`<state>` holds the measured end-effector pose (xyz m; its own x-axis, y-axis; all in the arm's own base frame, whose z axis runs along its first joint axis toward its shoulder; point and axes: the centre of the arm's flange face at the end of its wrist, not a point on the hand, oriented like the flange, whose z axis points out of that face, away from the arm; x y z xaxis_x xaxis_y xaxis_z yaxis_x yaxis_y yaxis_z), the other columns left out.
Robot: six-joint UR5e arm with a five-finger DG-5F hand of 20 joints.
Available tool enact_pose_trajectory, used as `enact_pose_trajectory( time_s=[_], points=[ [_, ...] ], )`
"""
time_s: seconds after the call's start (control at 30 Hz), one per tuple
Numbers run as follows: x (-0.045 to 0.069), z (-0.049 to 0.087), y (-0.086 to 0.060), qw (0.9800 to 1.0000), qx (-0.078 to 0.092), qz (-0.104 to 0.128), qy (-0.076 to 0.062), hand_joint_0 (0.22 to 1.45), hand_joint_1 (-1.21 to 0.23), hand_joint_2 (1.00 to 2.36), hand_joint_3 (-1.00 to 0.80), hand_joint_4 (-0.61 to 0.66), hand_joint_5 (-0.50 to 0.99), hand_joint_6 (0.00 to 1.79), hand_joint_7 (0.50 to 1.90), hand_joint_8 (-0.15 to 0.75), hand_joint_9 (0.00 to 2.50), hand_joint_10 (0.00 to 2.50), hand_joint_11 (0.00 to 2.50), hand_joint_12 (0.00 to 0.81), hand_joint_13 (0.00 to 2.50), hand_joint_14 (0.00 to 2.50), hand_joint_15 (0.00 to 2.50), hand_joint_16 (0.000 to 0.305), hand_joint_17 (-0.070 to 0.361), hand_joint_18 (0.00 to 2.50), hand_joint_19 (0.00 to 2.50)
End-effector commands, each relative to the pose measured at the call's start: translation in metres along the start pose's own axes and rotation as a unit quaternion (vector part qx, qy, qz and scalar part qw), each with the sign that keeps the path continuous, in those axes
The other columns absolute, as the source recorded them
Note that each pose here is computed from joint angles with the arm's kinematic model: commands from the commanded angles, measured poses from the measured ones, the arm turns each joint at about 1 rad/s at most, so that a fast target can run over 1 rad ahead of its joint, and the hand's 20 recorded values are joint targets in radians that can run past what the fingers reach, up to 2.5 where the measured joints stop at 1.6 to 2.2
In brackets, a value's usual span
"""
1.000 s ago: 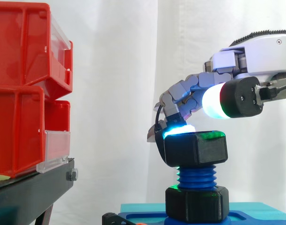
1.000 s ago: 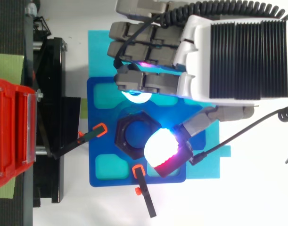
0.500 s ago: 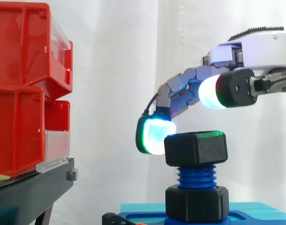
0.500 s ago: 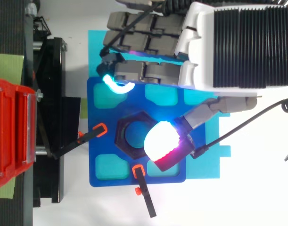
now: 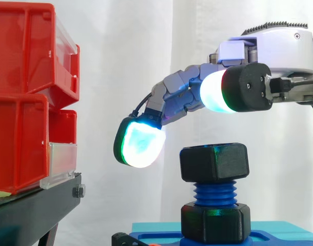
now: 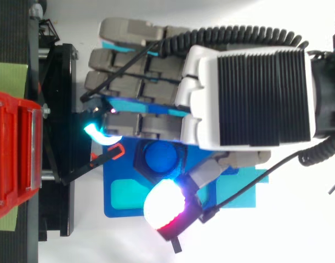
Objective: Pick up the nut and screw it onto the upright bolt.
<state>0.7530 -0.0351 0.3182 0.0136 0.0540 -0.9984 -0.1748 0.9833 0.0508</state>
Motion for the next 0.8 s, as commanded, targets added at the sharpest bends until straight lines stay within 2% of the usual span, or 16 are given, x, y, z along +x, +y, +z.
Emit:
enact_pose_trajectory(
  time_s=[0.0,0.07,0.13,0.23,0.53,0.77],
  points=[
    [0.0017,0.0031,0.0095,1.0,-0.005,0.002,-0.001,0.49,-0.07,1.0,-0.5,0.22,-0.15,0.5,0.83,0.236,0.38,0.0,0.0,0.327,0.35,0.0,0.0,0.037,0.083,0.01,0.0],
    [0.0019,0.0032,0.0106,1.0,-0.005,0.002,-0.001,0.49,-0.07,1.0,-0.5,0.23,-0.15,0.5,0.9,0.242,0.39,0.0,0.0,0.328,0.36,0.0,0.0,0.037,0.083,0.01,0.0],
    [0.004,0.0022,0.0151,0.9999,-0.008,0.002,0.009,0.5,-0.07,1.0,-0.5,0.25,-0.14,0.5,0.96,0.246,0.4,0.0,0.0,0.327,0.36,0.0,0.0,0.036,0.082,0.01,0.0],
    [0.0054,0.0011,0.0165,0.9998,-0.01,0.002,0.016,0.5,-0.07,1.0,-0.5,0.26,-0.12,0.5,1.07,0.253,0.42,0.0,0.0,0.325,0.38,0.0,0.0,0.036,0.08,0.02,0.0],
    [0.0073,-0.0016,0.0147,0.9996,-0.01,0.003,0.027,0.51,-0.09,1.0,-0.5,0.22,-0.09,0.5,1.3,0.268,0.48,0.0,0.0,0.308,0.43,0.0,0.0,0.031,0.07,0.06,0.0],
    [0.0083,-0.003,0.0089,0.9995,-0.011,0.003,0.028,0.52,-0.09,1.0,-0.5,0.21,-0.08,0.5,1.37,0.271,0.51,0.0,0.0,0.299,0.46,0.0,0.0,0.029,0.066,0.09,0.0]
  ],
)
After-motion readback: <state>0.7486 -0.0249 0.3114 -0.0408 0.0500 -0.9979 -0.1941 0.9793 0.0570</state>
